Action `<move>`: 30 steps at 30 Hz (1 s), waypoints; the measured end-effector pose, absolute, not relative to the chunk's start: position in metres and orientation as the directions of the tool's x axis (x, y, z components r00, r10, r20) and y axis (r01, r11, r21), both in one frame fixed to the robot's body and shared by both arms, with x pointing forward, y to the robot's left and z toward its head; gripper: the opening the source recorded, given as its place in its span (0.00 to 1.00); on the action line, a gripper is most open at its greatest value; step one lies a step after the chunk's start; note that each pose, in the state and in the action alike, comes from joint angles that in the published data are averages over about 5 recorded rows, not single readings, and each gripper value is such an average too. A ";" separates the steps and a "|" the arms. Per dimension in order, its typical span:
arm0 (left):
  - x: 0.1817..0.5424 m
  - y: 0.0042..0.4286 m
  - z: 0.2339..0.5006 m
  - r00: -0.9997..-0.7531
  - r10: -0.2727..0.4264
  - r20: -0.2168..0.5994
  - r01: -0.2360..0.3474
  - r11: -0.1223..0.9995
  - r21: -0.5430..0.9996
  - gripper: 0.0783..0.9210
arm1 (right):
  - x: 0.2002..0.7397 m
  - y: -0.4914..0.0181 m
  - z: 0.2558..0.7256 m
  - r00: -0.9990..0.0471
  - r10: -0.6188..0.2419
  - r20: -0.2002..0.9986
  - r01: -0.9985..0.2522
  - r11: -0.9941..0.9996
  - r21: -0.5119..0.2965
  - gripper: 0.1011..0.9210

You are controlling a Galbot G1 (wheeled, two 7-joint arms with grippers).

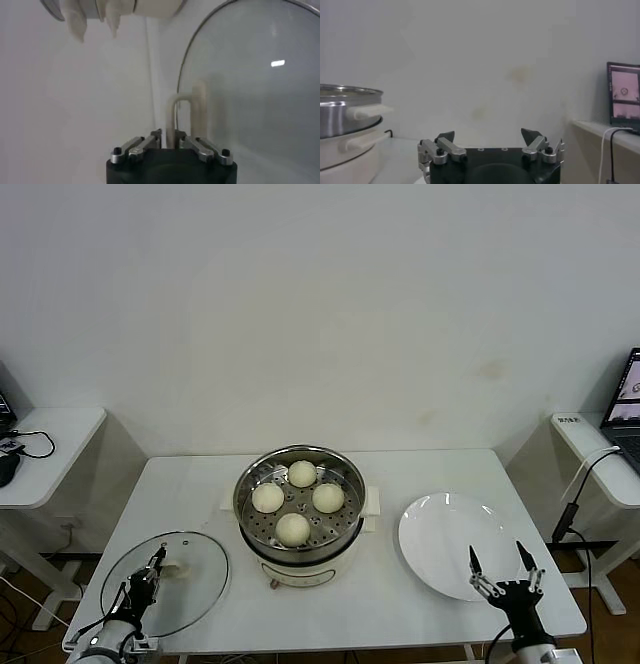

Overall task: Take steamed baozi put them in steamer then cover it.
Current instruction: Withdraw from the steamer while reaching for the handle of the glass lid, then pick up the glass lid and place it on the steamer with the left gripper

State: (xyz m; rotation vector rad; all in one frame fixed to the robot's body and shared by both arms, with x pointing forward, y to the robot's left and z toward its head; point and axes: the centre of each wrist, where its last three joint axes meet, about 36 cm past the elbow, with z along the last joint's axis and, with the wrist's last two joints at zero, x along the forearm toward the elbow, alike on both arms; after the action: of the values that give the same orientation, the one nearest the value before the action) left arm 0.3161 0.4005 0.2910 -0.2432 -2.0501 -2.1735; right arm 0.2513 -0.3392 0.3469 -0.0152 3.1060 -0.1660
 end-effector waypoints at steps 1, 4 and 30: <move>0.315 0.400 0.292 -0.978 0.005 0.207 0.207 -0.054 0.977 0.07 | 0.251 -0.339 0.347 -0.999 -0.014 -0.032 -0.010 0.994 -0.107 0.88; 0.312 0.399 0.297 -0.984 0.000 0.177 0.177 -0.038 0.983 0.07 | 0.252 -0.338 0.348 -0.999 -0.020 -0.035 -0.016 0.994 -0.108 0.88; 0.319 0.424 0.424 -0.994 -0.105 -0.020 -0.017 -0.030 0.999 0.07 | 0.257 -0.322 0.347 -0.995 -0.091 -0.030 -0.087 0.989 -0.118 0.88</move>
State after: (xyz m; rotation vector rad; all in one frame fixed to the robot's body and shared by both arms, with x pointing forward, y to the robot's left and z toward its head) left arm 0.3192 0.4241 0.4240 0.1348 -2.1441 -2.2070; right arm 0.2566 -0.3224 0.3474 -0.1382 3.0976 -0.1820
